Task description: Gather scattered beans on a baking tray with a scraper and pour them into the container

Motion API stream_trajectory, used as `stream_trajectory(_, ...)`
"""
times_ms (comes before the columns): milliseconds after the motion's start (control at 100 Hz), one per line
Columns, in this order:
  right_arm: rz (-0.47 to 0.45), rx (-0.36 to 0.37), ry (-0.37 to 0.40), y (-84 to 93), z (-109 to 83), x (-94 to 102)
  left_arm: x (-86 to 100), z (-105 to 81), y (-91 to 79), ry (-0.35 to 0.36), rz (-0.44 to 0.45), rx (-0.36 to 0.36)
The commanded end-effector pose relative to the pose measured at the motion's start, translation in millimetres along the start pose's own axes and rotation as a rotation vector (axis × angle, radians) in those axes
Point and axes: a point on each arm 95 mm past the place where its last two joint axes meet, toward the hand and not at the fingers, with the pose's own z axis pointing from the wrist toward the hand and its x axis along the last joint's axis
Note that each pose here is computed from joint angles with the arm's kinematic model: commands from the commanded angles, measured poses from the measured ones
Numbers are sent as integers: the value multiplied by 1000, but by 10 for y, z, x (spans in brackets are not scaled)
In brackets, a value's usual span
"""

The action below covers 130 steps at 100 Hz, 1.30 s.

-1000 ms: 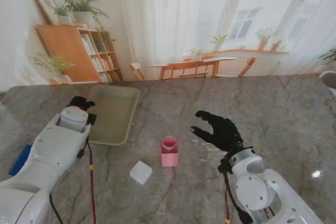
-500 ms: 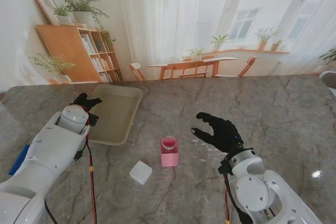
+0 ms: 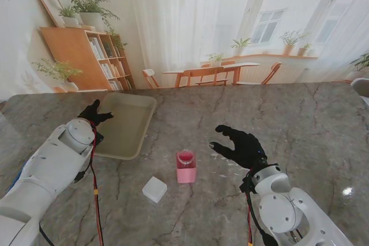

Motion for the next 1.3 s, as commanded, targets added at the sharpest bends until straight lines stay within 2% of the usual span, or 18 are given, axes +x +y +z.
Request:
stream_trajectory(0,0,22,-4,-45,-15,-18,-8,-11,-57,7,28,1)
stream_trajectory(120,0,23,-5,-51,-17,-21,19,-27,-119,23,80,-5)
stream_trajectory(250,2,27,-8,-57,-22,-26,5,-59,-185,21,193,-31)
stream_trajectory(400,6,29,-10,-72,-25,-32,-27,-85,-232,25,275,-37)
stream_trajectory(480,6,31,-11,-76,-26,-35,-18,-122,-275,66,325,-13)
stream_trajectory(580,6,33,-10,-77,-27,-36,53,-237,-368,152,383,20)
stream_trajectory(760,3,26,-4,-73,-39,-36,302,-610,-527,333,420,75)
stream_trajectory(920,6,16,-5,-58,-79,-51,498,-1029,-550,489,438,121)
stream_trajectory(1080,20,14,4,-53,-104,-71,601,-1457,-452,622,438,155)
stream_trajectory(1290,49,16,48,-74,-110,-112,596,-1952,-142,726,394,163)
